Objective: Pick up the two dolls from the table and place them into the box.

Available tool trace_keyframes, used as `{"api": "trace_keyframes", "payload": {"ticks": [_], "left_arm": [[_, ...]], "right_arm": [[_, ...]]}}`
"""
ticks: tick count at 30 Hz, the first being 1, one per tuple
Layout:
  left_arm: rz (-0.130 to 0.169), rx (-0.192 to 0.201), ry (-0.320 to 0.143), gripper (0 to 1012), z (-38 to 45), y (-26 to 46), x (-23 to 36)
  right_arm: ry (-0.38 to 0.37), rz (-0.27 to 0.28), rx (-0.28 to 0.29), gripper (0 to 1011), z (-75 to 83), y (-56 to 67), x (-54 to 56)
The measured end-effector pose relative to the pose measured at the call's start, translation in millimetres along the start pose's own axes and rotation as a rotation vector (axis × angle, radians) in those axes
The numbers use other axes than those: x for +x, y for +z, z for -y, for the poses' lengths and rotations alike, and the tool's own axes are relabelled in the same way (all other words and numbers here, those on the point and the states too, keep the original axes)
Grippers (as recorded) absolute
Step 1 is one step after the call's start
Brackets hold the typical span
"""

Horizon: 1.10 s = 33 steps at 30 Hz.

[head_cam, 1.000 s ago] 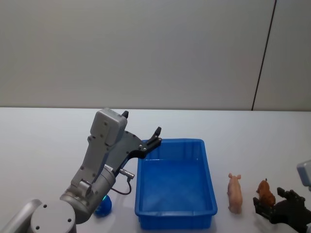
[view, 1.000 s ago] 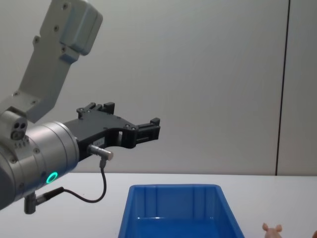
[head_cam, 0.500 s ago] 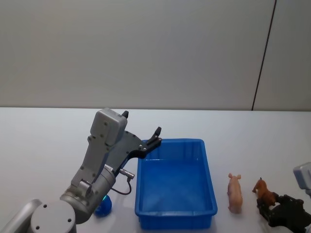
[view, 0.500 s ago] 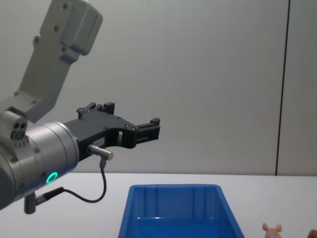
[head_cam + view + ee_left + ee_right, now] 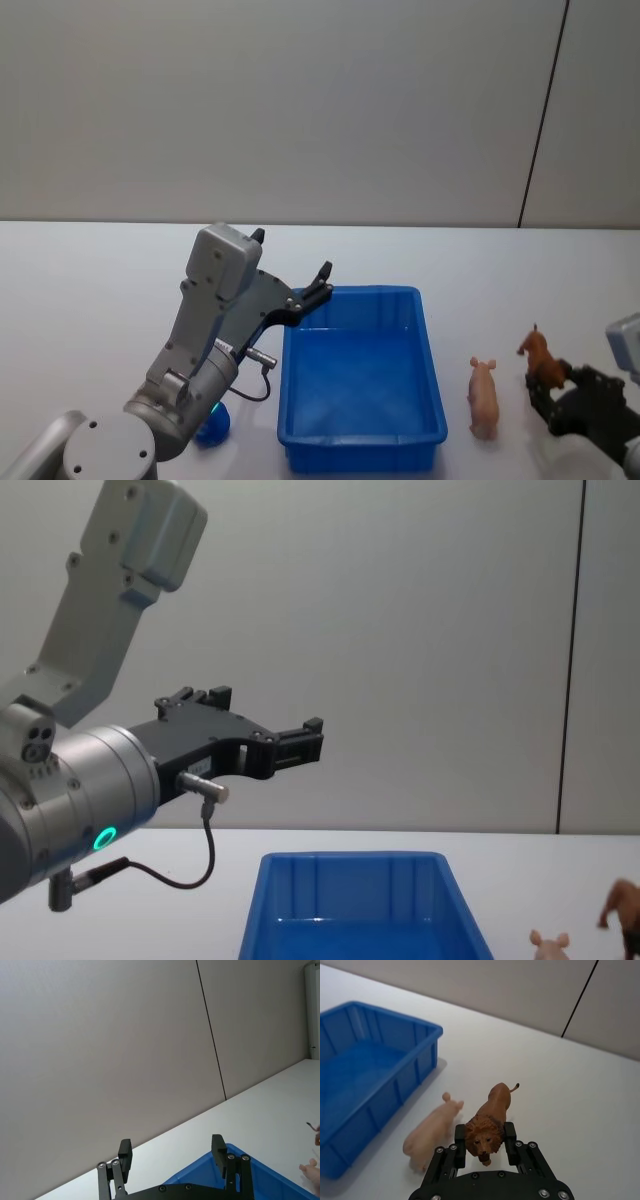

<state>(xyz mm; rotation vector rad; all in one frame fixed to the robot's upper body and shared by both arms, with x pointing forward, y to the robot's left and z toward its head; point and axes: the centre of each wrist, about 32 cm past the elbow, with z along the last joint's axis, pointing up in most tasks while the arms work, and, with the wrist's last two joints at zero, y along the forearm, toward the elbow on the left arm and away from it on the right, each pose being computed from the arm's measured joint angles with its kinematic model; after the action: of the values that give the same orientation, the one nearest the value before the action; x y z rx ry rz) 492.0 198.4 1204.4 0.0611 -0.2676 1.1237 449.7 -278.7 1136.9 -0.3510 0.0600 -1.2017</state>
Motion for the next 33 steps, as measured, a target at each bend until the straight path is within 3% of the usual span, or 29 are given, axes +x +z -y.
{"api": "trace_keyframes", "payload": {"ticks": [7,17,26,33], "left_arm": [[0.0,0.0,0.0,1002,0.0,0.0,0.0],[0.0,0.0,0.0,1002,0.0,0.0,0.0],[0.0,0.0,0.0,1002,0.0,0.0,0.0],[0.0,0.0,0.0,1002,0.0,0.0,0.0]], "right_arm": [[0.016,0.031,0.089,433,-3.5,16.0,-1.7],[0.115,0.059,0.197,433,-15.5,44.5,-11.0],[0.241,0.068,0.23,433,-31.3,60.4,-27.3],[0.308,0.068,0.214,433,-44.6,61.9,-41.3]]}}
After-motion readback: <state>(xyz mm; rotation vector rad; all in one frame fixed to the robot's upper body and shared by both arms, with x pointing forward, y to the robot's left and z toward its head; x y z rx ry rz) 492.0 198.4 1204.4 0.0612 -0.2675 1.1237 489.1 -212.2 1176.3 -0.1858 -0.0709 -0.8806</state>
